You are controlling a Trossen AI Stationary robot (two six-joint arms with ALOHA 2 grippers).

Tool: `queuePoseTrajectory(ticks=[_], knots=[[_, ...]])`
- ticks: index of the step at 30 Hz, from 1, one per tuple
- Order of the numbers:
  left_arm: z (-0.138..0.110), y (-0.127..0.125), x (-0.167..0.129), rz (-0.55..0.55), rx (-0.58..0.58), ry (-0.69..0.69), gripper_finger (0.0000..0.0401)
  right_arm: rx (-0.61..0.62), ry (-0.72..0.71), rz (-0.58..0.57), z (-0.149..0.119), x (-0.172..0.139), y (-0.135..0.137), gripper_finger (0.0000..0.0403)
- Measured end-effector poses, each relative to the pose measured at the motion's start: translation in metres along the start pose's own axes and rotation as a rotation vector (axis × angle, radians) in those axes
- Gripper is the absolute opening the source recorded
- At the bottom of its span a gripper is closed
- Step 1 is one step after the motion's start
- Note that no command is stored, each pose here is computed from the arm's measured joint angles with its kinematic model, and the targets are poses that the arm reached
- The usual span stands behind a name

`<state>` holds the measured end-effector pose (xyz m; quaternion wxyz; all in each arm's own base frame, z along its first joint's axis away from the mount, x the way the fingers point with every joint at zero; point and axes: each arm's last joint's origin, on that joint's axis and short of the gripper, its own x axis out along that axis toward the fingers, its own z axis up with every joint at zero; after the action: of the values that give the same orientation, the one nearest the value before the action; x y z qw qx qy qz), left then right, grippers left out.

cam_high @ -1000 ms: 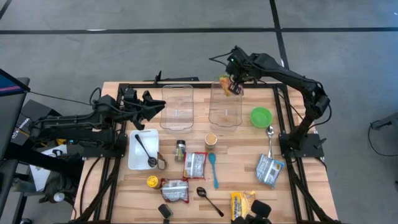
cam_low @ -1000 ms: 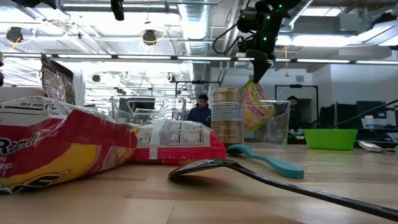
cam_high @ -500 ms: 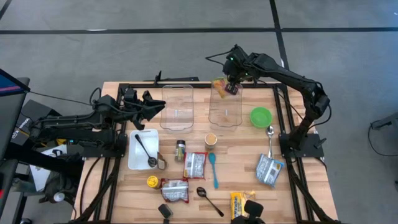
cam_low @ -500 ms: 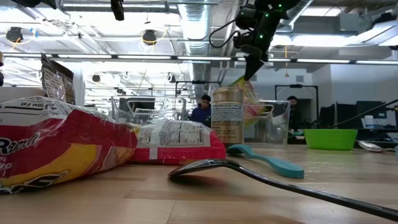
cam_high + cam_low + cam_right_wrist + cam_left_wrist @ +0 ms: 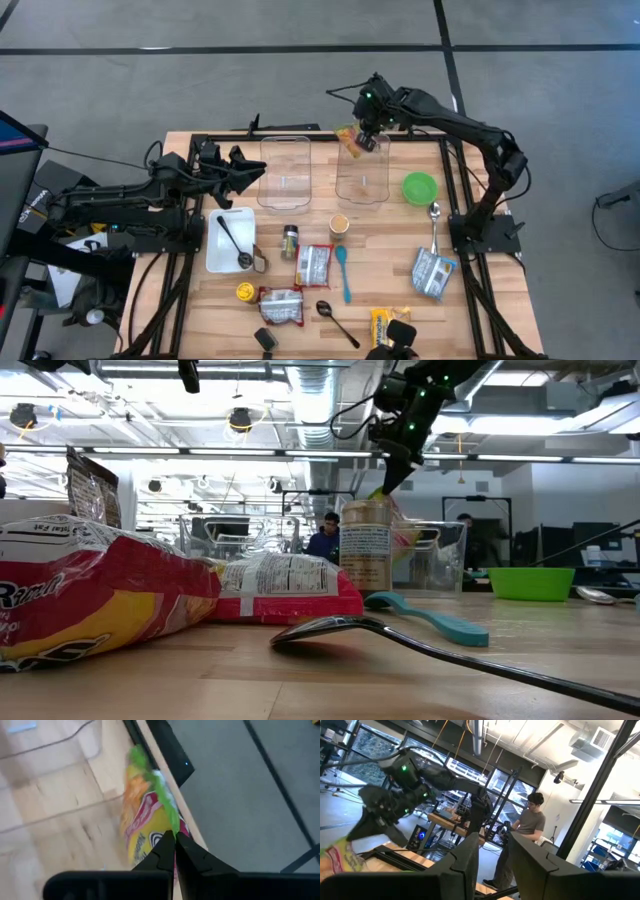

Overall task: Pick & Place Food Item
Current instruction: Put the green noodle pack into the right transparent bin

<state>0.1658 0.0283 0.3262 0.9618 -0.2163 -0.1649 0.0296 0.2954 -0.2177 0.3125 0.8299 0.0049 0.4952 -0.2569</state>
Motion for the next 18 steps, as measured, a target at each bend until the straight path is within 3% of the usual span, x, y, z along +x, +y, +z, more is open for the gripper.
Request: queuePoseTrajectory(ticks=[18], knots=[[0.000, 0.000, 0.000, 0.000, 0.000, -0.001, 0.0102, 0.076, 0.027, 0.000, -0.019, 0.029, 0.009, 0.0000]])
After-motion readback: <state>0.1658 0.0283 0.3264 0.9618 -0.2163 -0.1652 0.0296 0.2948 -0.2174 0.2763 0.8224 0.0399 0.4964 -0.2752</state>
